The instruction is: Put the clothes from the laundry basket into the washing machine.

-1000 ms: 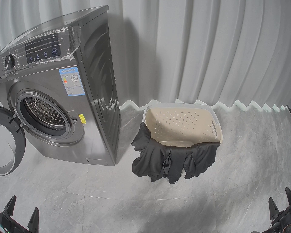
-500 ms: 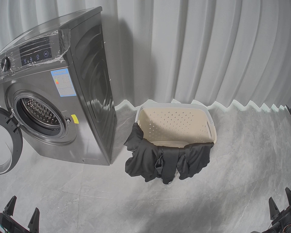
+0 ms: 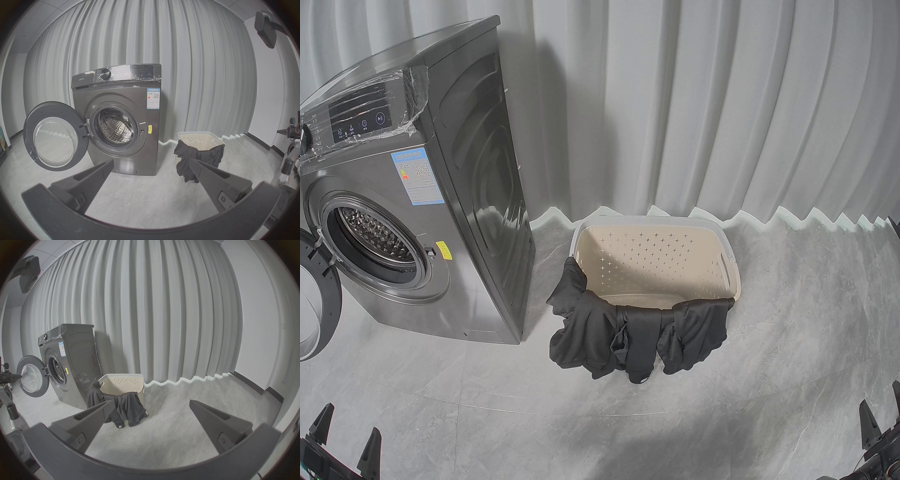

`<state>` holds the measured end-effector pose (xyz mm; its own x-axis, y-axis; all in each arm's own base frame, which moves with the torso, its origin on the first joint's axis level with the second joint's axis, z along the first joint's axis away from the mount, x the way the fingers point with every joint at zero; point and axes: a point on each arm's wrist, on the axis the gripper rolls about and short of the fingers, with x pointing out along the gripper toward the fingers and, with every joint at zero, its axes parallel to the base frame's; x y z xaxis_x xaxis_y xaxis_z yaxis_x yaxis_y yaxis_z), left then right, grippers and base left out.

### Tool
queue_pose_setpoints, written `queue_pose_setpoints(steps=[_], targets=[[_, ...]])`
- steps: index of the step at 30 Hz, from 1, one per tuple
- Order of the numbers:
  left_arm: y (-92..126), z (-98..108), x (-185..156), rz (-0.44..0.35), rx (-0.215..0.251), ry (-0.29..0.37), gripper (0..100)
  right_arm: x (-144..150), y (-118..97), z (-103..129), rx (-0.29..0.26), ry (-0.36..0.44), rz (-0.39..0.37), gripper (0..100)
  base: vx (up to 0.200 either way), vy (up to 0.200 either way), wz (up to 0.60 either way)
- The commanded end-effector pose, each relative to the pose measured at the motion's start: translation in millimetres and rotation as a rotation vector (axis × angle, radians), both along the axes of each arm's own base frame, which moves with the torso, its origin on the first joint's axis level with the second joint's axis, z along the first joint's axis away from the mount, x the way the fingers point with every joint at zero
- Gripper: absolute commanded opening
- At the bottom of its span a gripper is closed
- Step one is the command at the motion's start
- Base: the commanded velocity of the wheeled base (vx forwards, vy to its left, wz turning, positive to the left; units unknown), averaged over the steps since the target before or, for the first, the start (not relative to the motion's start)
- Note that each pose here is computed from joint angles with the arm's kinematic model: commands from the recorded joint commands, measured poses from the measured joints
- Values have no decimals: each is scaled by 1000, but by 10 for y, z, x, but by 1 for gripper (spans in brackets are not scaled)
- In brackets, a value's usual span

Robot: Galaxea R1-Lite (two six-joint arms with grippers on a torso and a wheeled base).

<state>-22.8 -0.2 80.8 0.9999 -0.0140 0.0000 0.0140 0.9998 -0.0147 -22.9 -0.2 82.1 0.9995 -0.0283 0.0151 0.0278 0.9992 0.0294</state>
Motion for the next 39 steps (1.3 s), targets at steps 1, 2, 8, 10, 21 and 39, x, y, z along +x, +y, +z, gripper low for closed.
queue_pose_setpoints(steps=[1, 2, 8, 10, 21, 39], targets=[[0, -48, 0, 0, -1, 0, 100, -130, 3, 360, -8, -166, 11, 100, 0, 0, 0], [0, -48, 0, 0, 1, 0, 100, -149, 3, 418, -9, -178, 12, 100, 0, 0, 0], [0, -48, 0, 0, -1, 0, 100, -132, 16, 726, -9, -30, 106, 100, 67, 0, 0], [0, -48, 0, 0, 1, 0, 100, -53, 24, 708, -4, 41, 143, 100, 200, 0, 0], [0, -53, 1, 0, 4, 1, 100, 1203, 62, 689, 65, 498, 278, 100, 36, 0, 0], [0, -48, 0, 0, 5, 0, 100, 2264, 235, 109, 167, 694, 307, 100, 0, 0, 0]])
